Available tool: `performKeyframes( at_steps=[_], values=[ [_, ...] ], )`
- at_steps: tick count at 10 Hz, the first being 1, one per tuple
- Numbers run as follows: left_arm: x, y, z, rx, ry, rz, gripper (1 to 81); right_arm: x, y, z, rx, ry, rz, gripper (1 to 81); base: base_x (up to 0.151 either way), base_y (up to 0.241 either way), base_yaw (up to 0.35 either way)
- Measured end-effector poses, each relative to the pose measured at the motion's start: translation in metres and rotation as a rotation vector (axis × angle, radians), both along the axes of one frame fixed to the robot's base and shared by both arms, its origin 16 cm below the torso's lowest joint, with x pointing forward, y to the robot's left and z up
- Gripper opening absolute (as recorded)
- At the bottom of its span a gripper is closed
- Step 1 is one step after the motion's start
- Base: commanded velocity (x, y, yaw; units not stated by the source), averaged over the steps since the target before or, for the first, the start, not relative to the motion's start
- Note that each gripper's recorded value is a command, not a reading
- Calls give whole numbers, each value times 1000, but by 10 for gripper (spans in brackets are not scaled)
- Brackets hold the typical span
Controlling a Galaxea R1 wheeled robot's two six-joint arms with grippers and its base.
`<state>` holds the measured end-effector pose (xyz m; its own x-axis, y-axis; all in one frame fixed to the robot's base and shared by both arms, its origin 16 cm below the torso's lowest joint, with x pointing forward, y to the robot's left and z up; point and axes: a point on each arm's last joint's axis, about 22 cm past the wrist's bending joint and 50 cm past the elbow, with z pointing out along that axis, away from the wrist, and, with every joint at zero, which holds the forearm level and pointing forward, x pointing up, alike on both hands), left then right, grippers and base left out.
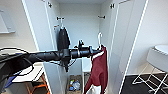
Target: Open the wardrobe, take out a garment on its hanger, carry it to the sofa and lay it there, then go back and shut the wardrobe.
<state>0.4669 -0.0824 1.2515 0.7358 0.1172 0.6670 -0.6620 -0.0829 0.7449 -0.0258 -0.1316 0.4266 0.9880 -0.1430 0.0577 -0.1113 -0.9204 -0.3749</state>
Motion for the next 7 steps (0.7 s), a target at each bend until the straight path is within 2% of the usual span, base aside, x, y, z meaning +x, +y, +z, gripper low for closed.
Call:
performKeyframes(
  at_steps=[2, 7],
  values=[
    [-2, -2, 14, -2, -26, -6, 10, 0, 0, 0, 0, 0, 0, 811, 0, 0, 0],
    [-7, -6, 10, 1, -19, -16, 10, 0, 0, 0, 0, 0, 0, 811, 0, 0, 0]
  ],
)
